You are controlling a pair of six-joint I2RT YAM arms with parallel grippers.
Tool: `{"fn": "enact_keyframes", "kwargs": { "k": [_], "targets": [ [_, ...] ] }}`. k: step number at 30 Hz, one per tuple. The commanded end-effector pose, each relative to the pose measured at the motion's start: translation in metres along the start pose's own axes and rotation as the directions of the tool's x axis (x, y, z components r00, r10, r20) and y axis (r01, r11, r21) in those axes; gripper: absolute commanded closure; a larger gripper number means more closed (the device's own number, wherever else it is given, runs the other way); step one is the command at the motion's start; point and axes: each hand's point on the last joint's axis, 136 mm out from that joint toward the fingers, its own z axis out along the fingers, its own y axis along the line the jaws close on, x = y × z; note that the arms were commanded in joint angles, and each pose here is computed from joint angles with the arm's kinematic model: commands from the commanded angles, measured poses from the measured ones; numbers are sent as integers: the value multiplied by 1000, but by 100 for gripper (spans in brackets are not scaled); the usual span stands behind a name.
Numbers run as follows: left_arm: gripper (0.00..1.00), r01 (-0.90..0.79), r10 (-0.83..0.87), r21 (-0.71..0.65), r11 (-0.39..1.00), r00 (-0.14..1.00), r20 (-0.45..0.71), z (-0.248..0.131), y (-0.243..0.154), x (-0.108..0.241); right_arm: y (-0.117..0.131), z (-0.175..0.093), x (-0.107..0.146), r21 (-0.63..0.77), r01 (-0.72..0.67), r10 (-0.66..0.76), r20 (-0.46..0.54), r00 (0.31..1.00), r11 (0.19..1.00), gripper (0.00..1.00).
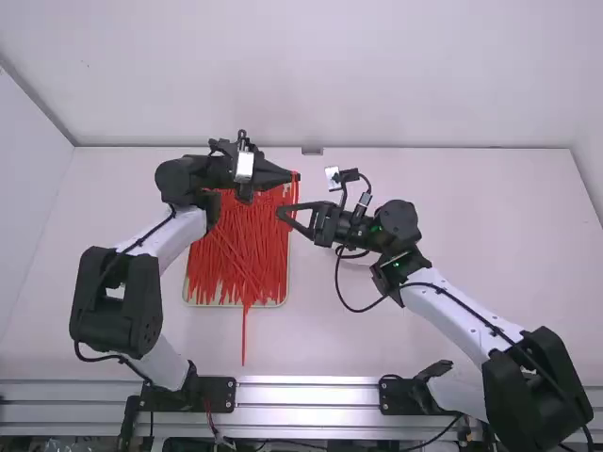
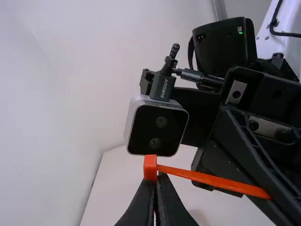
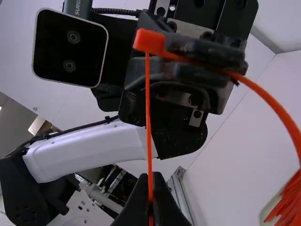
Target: Fasten the cable tie
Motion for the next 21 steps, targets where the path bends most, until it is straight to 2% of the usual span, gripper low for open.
{"fn": "enact_keyframes", "kwargs": {
  "k": [1,8,21],
  "targets": [
    [99,-14,14,15,1000,1000,4,4,-5,-2,9,1,-7,-16,17,-16,13,1000,1000,100],
    [99,-20,21,66,998,1000,-12,5,-14,1,8,0,-8,-13,6,-5,17,1000,1000,100],
    [99,-26,26,65,998,1000,-13,3,-24,9,5,-7,-17,-3,3,-3,39,999,1000,100]
  ]
}}
